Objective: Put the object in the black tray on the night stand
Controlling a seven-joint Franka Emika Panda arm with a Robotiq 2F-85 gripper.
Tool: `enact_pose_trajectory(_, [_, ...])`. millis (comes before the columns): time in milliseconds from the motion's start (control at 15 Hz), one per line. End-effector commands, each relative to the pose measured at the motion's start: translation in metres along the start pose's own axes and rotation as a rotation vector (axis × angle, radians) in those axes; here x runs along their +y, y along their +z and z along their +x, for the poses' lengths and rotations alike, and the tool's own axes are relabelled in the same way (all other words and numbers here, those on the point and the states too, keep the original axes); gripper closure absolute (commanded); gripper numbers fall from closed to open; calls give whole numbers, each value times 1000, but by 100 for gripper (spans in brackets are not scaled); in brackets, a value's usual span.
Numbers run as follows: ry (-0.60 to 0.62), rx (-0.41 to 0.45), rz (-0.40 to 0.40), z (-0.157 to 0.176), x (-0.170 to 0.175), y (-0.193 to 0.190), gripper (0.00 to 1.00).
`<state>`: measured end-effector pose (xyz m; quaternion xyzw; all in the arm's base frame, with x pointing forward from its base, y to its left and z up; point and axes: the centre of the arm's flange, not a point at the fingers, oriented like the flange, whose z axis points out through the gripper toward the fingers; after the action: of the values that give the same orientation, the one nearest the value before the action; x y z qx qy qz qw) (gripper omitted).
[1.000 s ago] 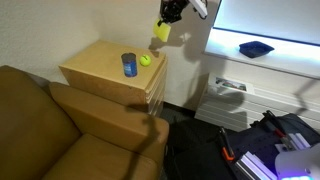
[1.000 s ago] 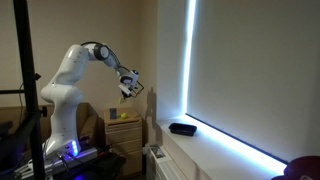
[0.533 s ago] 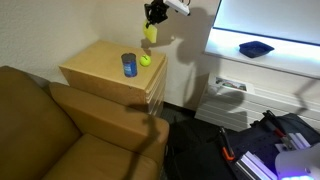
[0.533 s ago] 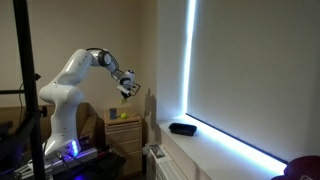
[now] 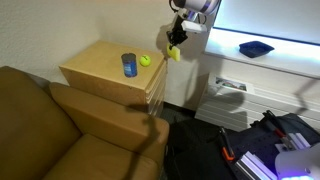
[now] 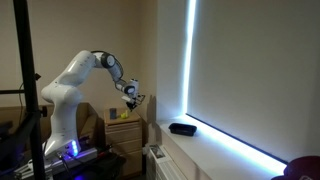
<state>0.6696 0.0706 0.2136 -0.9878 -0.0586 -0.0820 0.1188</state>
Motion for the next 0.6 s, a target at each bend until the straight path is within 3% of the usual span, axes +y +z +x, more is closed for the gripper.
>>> enact_pose_trajectory(0, [-39, 61, -66, 3, 33, 5, 98])
enact_pose_trajectory(133, [-69, 148, 15, 9, 16, -14, 98])
enact_pose_trajectory(333, [-158, 275, 60, 30, -28, -41, 98])
enact_pose_trajectory(467, [-176, 305, 86, 36, -51, -53, 98])
enact_pose_trajectory(533, [-148, 271, 54, 37, -46, -44, 92])
